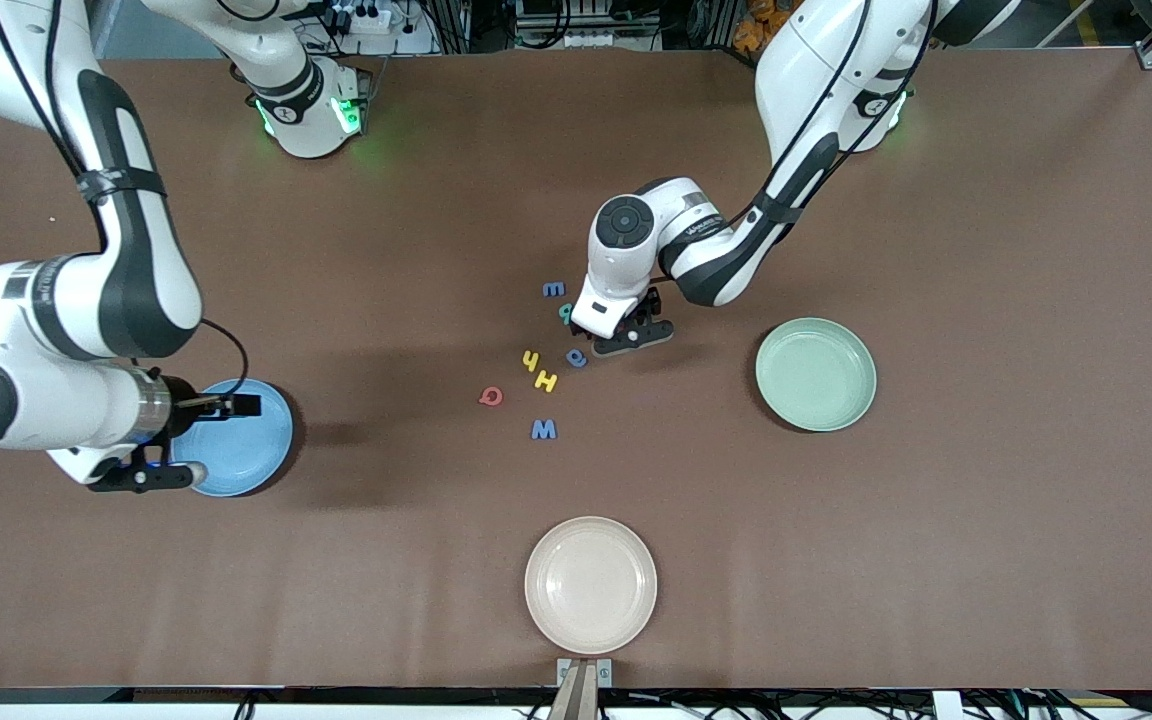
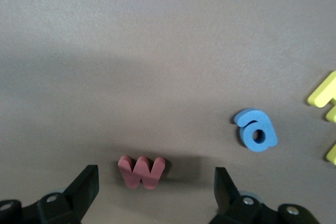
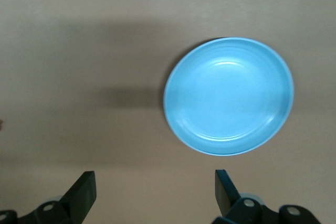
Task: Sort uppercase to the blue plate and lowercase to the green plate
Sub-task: 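Lower the left gripper onto the pink w while the right gripper moves out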
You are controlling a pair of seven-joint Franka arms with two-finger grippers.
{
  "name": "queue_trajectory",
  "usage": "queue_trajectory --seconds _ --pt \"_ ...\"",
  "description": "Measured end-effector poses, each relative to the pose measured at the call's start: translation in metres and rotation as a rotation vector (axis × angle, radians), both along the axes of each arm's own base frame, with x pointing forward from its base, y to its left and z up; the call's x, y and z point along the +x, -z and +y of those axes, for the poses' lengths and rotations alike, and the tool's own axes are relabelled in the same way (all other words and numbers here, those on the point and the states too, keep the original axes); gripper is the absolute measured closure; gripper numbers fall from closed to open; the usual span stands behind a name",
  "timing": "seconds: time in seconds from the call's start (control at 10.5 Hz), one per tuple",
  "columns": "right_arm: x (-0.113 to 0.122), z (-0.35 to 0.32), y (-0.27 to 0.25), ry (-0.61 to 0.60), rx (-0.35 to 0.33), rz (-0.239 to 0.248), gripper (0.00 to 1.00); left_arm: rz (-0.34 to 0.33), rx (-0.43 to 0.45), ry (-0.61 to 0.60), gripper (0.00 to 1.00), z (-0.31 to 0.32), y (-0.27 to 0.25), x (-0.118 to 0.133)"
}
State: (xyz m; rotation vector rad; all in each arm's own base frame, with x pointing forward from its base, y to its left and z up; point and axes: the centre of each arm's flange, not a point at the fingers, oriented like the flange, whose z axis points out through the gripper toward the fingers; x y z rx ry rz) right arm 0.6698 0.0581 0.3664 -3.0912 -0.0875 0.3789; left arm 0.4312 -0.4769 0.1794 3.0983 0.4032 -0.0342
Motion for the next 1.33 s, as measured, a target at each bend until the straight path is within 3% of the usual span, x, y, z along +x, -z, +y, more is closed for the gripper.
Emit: queue_trajectory --seconds 0.19,0.29,0.48,0.57,1.33 --pt "-0.011 0.02 0.017 -0.026 -0.003 0.072 0.0 0.012 0.011 0.019 0.04 0.002 0.006 -0.003" --pt "-0.015 0.022 0.023 -0.031 -0.006 0.103 0.0 0.015 0.014 0.023 0.16 0.002 0.007 -0.003" --pt "-0.016 0.02 0.023 -0.028 -0.007 0.111 0.0 0.016 0.016 0.028 0.26 0.003 0.007 -0.003" --pt "-0.015 0.02 0.023 -0.027 -0.007 0.107 0.0 0.016 0.016 0.03 0.36 0.003 0.007 -0.003" --pt "-0.014 0.021 0.022 -0.028 -0.004 0.099 0.0 0.017 0.018 0.039 0.4 0.01 0.007 0.005"
